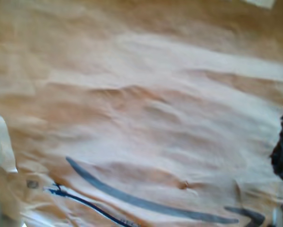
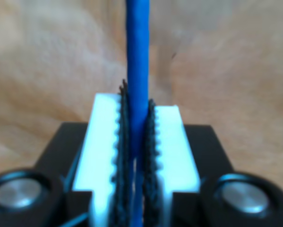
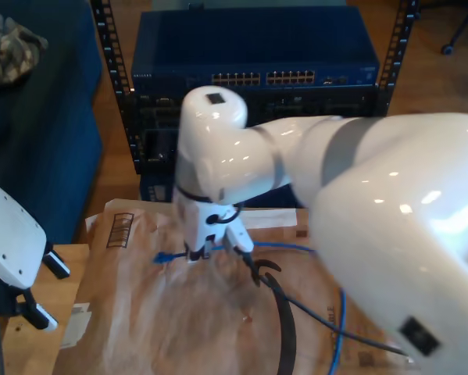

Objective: Grab the cable and plug it in

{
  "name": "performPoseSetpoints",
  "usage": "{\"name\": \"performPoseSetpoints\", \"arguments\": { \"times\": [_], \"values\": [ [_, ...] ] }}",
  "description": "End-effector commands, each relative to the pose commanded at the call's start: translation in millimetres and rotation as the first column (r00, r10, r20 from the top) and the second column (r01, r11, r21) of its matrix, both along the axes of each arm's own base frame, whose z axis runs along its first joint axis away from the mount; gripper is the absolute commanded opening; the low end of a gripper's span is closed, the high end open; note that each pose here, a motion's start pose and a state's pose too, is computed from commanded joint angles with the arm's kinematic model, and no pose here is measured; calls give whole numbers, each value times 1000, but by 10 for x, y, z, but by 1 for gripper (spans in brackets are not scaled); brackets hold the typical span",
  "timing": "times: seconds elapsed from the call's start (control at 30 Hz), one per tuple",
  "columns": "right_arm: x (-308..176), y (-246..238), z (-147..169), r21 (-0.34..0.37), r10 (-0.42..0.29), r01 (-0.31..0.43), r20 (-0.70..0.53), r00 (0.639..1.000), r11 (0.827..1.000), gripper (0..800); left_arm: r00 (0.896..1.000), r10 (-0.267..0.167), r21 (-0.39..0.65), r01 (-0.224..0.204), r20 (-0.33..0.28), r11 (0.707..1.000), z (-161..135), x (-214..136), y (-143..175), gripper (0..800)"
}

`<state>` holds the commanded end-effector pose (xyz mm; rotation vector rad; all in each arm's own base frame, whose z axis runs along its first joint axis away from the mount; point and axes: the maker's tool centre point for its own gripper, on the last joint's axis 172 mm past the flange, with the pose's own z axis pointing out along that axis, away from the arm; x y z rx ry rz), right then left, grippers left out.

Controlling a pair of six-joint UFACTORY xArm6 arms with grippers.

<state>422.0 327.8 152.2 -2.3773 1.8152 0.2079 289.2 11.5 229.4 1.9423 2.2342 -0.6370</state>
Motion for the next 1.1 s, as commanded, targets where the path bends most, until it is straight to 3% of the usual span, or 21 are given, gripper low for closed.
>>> {"name": "performPoseSetpoints", "arguments": {
  "times": [0.13, 0.33, 0.47, 0.57, 0.77, 0.83, 0.93, 1.03, 1.1],
  "values": [
    [-8, -376, 220, 35, -87, 87, 2, 996, 996, 2, 998, -58, -6, 58, 20, 998, 93, 86, -223, 800],
    [-139, -894, 617, 89, -209, 212, -40, 977, 973, 2, 997, -54, -93, 60, 61, 994, 353, 408, -694, 800],
    [-298, -1101, 859, 156, -286, 295, -78, 955, 943, 2, 994, -56, -146, 69, 91, 987, 540, 618, -947, 800],
    [-439, -1188, 1012, 187, -311, 327, -110, 944, 926, 2, 992, -51, -179, 70, 113, 981, 710, 752, -1142, 800],
    [-585, -1268, 1347, 252, -337, 353, -105, 936, 901, 2, 981, -91, -174, 121, 170, 977, 1100, 861, -1545, 800],
    [-592, -1360, 1448, 271, -364, 382, -116, 924, 883, 2, 977, -115, -177, 147, 179, 973, 1192, 877, -1718, 800],
    [-589, -1432, 1606, 316, -400, 423, -139, 906, 849, 2, 973, -119, -217, 162, 200, 963, 1408, 990, -1933, 799],
    [-586, -1485, 1742, 341, -412, 432, -133, 901, 835, 2, 970, -124, -290, 183, 208, 939, 1750, 1035, -2133, 799],
    [-606, -1493, 1822, 352, -412, 427, -119, 903, 833, 2, 962, -114, -306, 190, 249, 933, 2005, 1096, -2191, 798]
  ]
}}
